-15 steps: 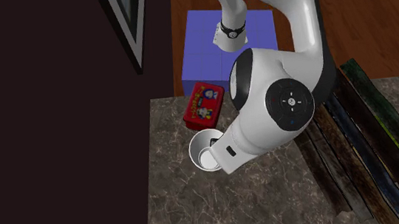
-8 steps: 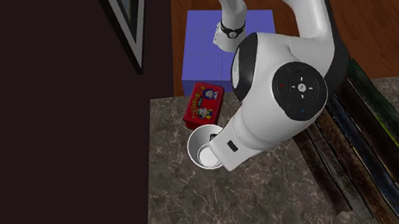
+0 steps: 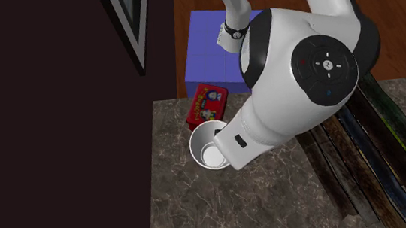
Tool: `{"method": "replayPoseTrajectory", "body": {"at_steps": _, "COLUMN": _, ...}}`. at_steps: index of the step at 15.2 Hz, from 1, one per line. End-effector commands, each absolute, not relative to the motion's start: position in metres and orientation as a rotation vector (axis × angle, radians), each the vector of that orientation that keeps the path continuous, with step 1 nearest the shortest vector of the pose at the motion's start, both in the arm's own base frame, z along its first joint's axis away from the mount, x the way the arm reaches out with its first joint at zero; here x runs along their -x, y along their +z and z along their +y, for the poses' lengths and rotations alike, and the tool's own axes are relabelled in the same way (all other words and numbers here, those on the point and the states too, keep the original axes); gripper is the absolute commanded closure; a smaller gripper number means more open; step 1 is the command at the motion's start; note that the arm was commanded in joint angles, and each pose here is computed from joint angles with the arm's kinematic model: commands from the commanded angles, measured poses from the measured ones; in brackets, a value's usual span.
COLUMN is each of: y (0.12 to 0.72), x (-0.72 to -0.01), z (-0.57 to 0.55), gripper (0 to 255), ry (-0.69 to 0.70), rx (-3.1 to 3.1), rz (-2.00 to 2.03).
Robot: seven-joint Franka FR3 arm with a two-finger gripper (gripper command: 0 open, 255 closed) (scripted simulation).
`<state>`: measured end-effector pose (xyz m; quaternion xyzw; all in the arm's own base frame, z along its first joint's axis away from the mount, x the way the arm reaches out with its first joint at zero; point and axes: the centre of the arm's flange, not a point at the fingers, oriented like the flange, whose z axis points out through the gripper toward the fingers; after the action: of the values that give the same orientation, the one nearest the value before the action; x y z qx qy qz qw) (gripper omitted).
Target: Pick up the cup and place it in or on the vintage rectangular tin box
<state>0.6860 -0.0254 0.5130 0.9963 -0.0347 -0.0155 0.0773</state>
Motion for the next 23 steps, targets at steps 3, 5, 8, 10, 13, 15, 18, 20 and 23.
{"method": "replayPoseTrajectory", "body": {"at_steps": 3, "y": 0.533, "x": -0.686, "z": -0.025, "gripper": 255, "ry": -0.047, "rx": -2.985, "rz": -0.104}}
{"method": "replayPoseTrajectory", "body": {"at_steps": 5, "y": 0.544, "x": -0.686, "z": -0.025, "gripper": 255, "ry": -0.047, "rx": -2.985, "rz": -0.104}}
{"method": "replayPoseTrajectory", "body": {"at_steps": 8, "y": 0.551, "x": -0.66, "z": -0.028, "gripper": 255, "ry": -0.047, "rx": -2.985, "rz": -0.104}}
{"method": "replayPoseTrajectory", "body": {"at_steps": 10, "y": 0.558, "x": -0.635, "z": -0.03, "gripper": 255, "ry": -0.047, "rx": -2.985, "rz": -0.104}}
{"method": "replayPoseTrajectory", "body": {"at_steps": 13, "y": 0.568, "x": -0.597, "z": -0.033, "gripper": 255, "ry": -0.047, "rx": -2.985, "rz": -0.104}}
{"method": "replayPoseTrajectory", "body": {"at_steps": 15, "y": 0.574, "x": -0.571, "z": -0.036, "gripper": 255, "ry": -0.047, "rx": -2.985, "rz": -0.104}}
{"method": "replayPoseTrajectory", "body": {"at_steps": 18, "y": 0.584, "x": -0.533, "z": -0.039, "gripper": 255, "ry": -0.047, "rx": -2.985, "rz": -0.104}}
{"method": "replayPoseTrajectory", "body": {"at_steps": 20, "y": 0.59, "x": -0.507, "z": -0.041, "gripper": 255, "ry": -0.047, "rx": -2.985, "rz": -0.104}}
{"method": "replayPoseTrajectory", "body": {"at_steps": 23, "y": 0.592, "x": -0.479, "z": -0.044, "gripper": 255, "ry": -0.047, "rx": -2.985, "rz": -0.104}}
